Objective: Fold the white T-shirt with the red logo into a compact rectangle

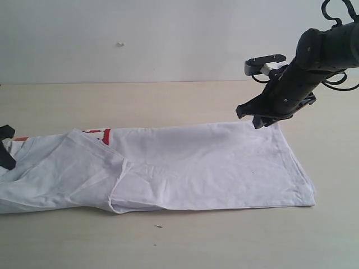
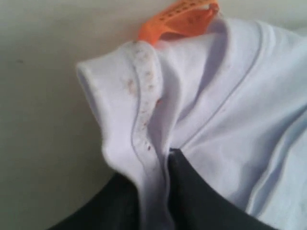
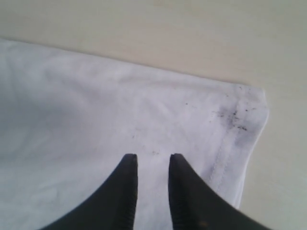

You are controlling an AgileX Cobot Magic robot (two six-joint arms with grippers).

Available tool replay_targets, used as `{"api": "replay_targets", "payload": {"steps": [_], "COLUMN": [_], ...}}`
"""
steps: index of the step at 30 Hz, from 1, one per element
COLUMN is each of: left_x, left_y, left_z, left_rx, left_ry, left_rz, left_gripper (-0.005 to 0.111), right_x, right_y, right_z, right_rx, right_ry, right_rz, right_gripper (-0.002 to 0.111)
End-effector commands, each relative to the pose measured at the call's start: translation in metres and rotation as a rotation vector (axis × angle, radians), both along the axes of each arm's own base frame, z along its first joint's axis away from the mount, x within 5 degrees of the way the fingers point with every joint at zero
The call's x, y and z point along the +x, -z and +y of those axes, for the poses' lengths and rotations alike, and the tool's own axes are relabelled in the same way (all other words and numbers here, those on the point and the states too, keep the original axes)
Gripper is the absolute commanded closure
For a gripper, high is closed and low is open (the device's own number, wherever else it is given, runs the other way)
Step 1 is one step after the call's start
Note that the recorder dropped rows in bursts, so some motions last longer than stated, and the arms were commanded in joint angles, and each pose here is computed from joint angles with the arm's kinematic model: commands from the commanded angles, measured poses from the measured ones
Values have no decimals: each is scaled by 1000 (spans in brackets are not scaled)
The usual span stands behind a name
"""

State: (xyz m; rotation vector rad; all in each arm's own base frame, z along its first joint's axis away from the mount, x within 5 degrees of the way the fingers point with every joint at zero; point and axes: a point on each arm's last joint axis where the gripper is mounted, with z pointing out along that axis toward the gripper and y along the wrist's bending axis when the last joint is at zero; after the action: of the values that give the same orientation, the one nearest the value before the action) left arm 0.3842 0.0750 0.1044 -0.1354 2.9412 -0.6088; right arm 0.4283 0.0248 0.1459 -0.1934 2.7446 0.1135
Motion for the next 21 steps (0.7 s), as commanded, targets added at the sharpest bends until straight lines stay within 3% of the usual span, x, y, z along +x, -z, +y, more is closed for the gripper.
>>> {"api": "replay_targets", "payload": {"steps": [1, 5, 10, 16, 21], "left_x": [-7, -4, 1, 5, -1], "left_y": [8, -12, -70, -148, -187], "left_z": [-1, -2, -31, -108, -196], "left_rx": [2, 0, -23, -70, -129], "left_ry": [48, 11, 29, 139, 297], "left_rz": [33, -18, -173, -313, -384], "left_gripper": [102, 107, 107, 107, 107], "right_x": [1, 1, 3, 6, 3], "right_y": [-4, -4, -7, -43, -103], "right_z": [-1, -1, -3, -2, -11], "right_rx": [0, 0, -32, -8, 13], "right_ry": [-2, -2, -22, -11, 18], "right_rz": [-14, -17, -19, -13, -92], "right_gripper": [86, 87, 91, 99, 103]}}
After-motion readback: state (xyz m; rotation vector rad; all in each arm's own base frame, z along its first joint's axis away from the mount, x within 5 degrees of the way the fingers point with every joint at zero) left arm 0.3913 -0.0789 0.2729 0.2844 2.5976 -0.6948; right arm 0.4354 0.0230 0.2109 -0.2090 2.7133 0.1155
